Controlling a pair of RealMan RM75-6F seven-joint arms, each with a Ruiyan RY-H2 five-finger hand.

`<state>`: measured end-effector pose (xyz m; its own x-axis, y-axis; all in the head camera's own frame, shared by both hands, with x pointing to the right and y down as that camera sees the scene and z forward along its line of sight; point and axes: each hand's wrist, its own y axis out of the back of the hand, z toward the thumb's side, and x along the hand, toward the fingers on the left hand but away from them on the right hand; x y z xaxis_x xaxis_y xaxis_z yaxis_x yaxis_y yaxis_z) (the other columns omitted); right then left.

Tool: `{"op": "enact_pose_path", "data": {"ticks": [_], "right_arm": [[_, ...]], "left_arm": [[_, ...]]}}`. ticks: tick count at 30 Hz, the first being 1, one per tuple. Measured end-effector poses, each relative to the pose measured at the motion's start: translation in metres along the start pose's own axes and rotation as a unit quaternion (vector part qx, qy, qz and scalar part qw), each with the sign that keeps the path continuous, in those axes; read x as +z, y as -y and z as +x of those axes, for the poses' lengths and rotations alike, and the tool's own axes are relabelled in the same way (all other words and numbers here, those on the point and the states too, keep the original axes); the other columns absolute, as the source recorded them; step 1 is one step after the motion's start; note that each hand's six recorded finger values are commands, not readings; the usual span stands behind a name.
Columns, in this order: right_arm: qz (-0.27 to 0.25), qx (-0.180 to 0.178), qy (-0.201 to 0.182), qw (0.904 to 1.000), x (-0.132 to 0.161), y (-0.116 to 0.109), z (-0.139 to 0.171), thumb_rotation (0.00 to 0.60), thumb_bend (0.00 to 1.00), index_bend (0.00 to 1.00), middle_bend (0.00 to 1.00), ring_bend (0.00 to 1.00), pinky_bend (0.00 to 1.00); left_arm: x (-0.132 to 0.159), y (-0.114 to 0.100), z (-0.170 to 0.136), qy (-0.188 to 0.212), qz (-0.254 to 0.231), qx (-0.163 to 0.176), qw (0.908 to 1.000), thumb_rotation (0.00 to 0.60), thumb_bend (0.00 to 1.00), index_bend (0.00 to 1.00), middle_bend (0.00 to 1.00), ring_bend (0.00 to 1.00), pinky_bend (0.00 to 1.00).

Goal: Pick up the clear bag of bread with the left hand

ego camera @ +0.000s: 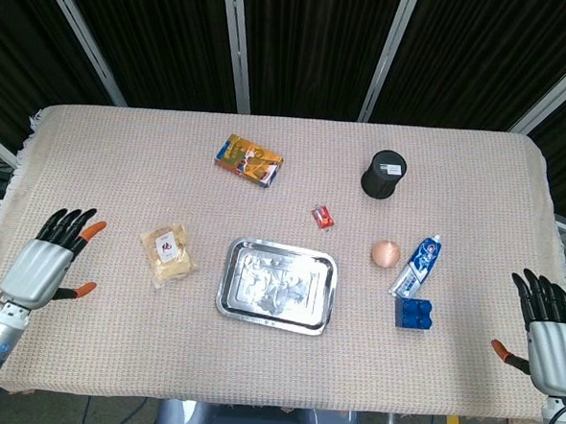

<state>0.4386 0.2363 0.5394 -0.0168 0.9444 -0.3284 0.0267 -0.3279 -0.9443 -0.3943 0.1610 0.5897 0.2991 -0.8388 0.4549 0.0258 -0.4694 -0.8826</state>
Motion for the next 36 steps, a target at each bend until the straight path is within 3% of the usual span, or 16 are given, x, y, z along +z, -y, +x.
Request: {"op": "enact_pose_path", "data": {"ticks": [10,14,26,36], "right_arm": [[0.002,-0.004,0.008,1.0,-0.003,-0.003,0.003,0.6,0.0,0.03,0.01,0.0,0.09],[0.004,-0.004,0.012,0.9999,-0.005,-0.003,0.003,0.6,0.0,0.03,0.01,0.0,0.09],[0.005,0.0,0.022,0.9998,-0.01,-0.001,0.002,0.6,0.0,0.03,0.01,0.0,0.09],[0.002,0.003,0.031,0.9995,-0.015,0.002,0.004,0.6,0.0,0.03,0.0,0.0,0.09]], "left_arm": [[0.039,0.02,0.063,0.074,0.054,-0.084,0.9923,0.563,0.0,0.0,0.0,0.0,0.0],[0.05,0.032,0.075,0.086,0.071,-0.104,0.9884,0.564,0.0,0.0,0.0,0.0,0.0],[0.057,0.071,0.093,0.067,0.073,-0.149,0.9839,0.563,0.0,0.0,0.0,0.0,0.0],[0.071,0.092,0.115,0.057,0.044,-0.168,0.9831,0.564,0.0,0.04,0.0,0.0,0.0]]}}
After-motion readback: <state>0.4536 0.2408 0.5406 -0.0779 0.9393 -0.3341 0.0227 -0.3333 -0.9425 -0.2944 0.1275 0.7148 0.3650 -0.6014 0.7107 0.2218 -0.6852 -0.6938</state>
